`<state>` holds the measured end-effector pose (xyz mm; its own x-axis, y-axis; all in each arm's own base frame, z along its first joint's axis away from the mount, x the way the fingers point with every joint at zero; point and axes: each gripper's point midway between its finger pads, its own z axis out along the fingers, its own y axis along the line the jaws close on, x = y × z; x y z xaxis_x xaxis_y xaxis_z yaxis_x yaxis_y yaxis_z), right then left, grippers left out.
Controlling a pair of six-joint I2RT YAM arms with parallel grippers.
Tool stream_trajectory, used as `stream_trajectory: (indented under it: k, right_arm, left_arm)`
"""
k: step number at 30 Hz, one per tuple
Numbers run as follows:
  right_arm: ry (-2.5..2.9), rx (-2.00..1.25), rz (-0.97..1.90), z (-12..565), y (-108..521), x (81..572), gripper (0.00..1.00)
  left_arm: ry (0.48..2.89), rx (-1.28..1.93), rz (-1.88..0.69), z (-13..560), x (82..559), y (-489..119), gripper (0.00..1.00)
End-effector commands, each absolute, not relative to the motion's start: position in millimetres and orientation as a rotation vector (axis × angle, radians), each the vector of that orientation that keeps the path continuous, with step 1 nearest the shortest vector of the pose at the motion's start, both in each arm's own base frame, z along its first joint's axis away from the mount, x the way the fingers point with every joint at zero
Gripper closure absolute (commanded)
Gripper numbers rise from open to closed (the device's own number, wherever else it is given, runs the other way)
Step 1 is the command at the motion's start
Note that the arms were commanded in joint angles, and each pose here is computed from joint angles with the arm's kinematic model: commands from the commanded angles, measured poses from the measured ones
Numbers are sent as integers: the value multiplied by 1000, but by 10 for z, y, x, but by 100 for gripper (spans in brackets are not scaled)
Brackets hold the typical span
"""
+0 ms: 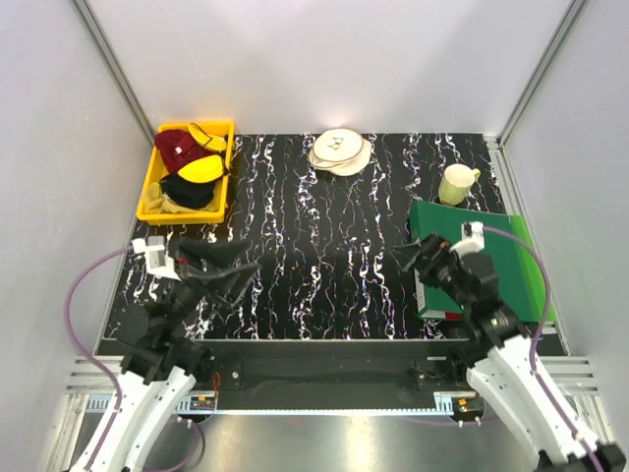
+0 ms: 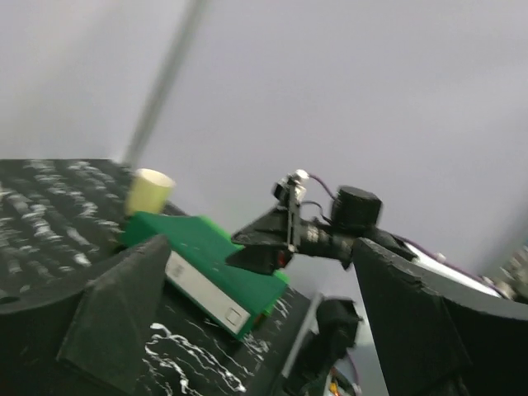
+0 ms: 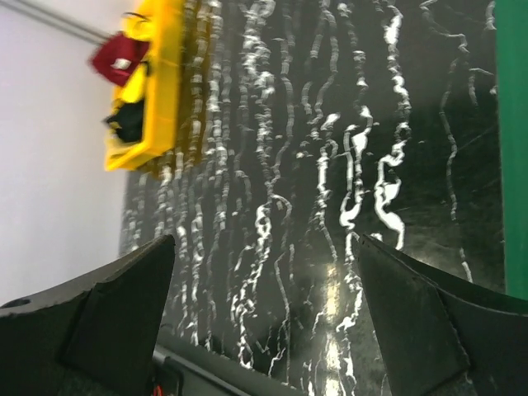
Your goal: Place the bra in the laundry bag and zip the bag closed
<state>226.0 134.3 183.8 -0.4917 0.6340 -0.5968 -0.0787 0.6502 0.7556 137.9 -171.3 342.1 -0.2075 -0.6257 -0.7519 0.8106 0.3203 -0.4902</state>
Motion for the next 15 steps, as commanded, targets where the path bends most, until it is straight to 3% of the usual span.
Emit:
stream_trajectory:
  k: [1, 6, 10, 11, 15]
  right_arm:
    - [1885, 446, 765, 2049, 1258, 2704, 0]
    - [1953, 417, 656, 2083, 1433, 3428, 0]
    - [1861, 408, 700, 2254, 1694, 4143, 0]
    - [1905, 439, 676, 1996, 1746, 4346, 0]
    - [1830, 501, 715, 2044, 1979, 5086, 1]
  left_arm:
    - [1456, -211, -995, 3164, 1889, -1213, 1]
    - [1723, -299, -870, 2853, 1822, -1095, 1]
    - [1763, -191, -929, 2790, 1707, -1237, 1]
    - [1764, -177, -944, 2765, 1702, -1266, 1]
    - [1784, -104, -1046, 2681, 1626, -1438, 1]
